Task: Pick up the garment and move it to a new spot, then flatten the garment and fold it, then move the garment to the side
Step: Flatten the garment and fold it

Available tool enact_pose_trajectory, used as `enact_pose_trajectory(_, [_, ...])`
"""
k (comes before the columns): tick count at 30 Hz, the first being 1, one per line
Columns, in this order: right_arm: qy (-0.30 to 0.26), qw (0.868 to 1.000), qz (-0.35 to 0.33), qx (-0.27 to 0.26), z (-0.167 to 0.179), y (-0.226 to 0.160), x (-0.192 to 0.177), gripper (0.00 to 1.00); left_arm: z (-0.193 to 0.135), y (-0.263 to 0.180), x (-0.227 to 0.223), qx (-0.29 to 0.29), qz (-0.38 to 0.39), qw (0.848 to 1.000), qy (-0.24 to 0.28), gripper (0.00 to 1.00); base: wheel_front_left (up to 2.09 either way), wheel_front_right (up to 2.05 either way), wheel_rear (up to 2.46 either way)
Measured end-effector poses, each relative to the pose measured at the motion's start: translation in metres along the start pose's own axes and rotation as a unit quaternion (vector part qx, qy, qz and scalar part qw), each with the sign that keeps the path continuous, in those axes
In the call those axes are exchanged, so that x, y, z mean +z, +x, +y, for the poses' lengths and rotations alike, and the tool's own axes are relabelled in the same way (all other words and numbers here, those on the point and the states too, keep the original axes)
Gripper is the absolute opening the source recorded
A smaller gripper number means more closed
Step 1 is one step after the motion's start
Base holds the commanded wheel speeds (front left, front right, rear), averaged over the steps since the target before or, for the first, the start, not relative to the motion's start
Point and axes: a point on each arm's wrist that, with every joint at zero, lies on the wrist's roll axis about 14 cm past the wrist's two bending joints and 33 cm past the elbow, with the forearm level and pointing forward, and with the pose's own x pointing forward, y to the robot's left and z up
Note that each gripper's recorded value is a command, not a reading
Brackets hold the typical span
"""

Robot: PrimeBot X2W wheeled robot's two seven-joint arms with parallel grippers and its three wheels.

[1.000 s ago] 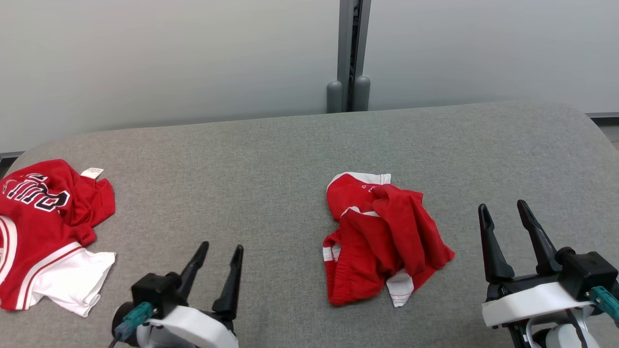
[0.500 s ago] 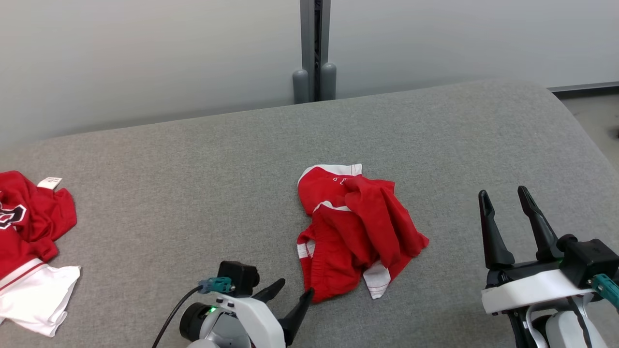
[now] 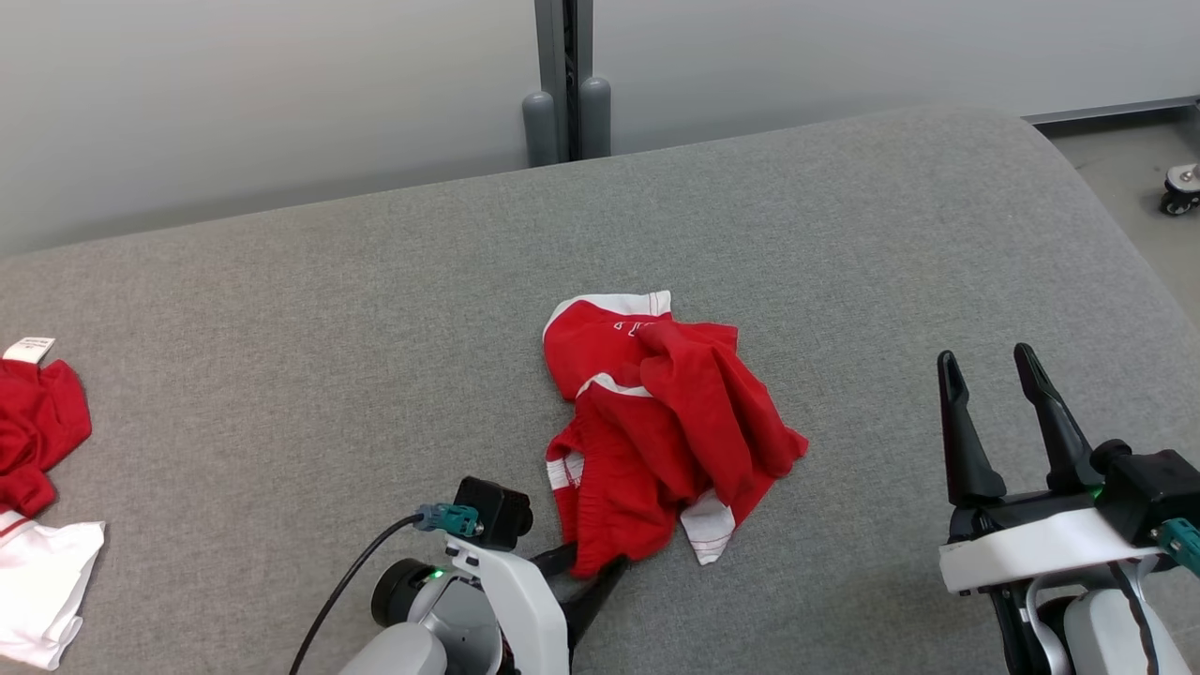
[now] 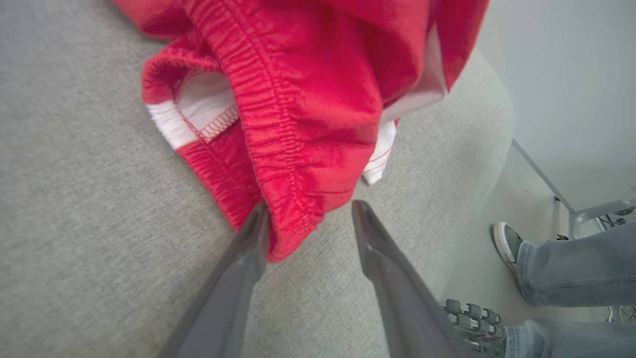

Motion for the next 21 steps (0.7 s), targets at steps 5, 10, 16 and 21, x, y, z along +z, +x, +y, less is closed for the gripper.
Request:
enact_pose_trajectory(5, [0.002, 1.000, 0.002, 0.003, 0.003, 0.002, -0.002, 1.00, 0.001, -0.002, 0.000, -0.004, -0.001, 1.000, 0.001, 0.00, 0.00, 0.00, 0.00])
enact_pose_trajectory(10, [0.006, 1.000, 0.001, 0.012, 0.010, 0.005, -0.002, 1.00, 0.003, -0.008, 0.011, -0.003, -0.029, 1.000, 0.000, 0.00, 0.00, 0.00, 0.00])
enact_pose_trajectory(16, [0.011, 1.000, -0.002, 0.023, 0.018, 0.008, -0.001, 1.00, 0.016, -0.026, 0.041, 0.014, -0.093, 0.996, -0.007, 0.00, 0.00, 0.00, 0.00])
enact_pose_trajectory(21, [0.014, 0.999, -0.004, 0.036, 0.027, 0.010, 0.000, 1.00, 0.044, -0.053, 0.068, 0.067, -0.153, 0.986, -0.015, 0.00, 0.00, 0.00, 0.00])
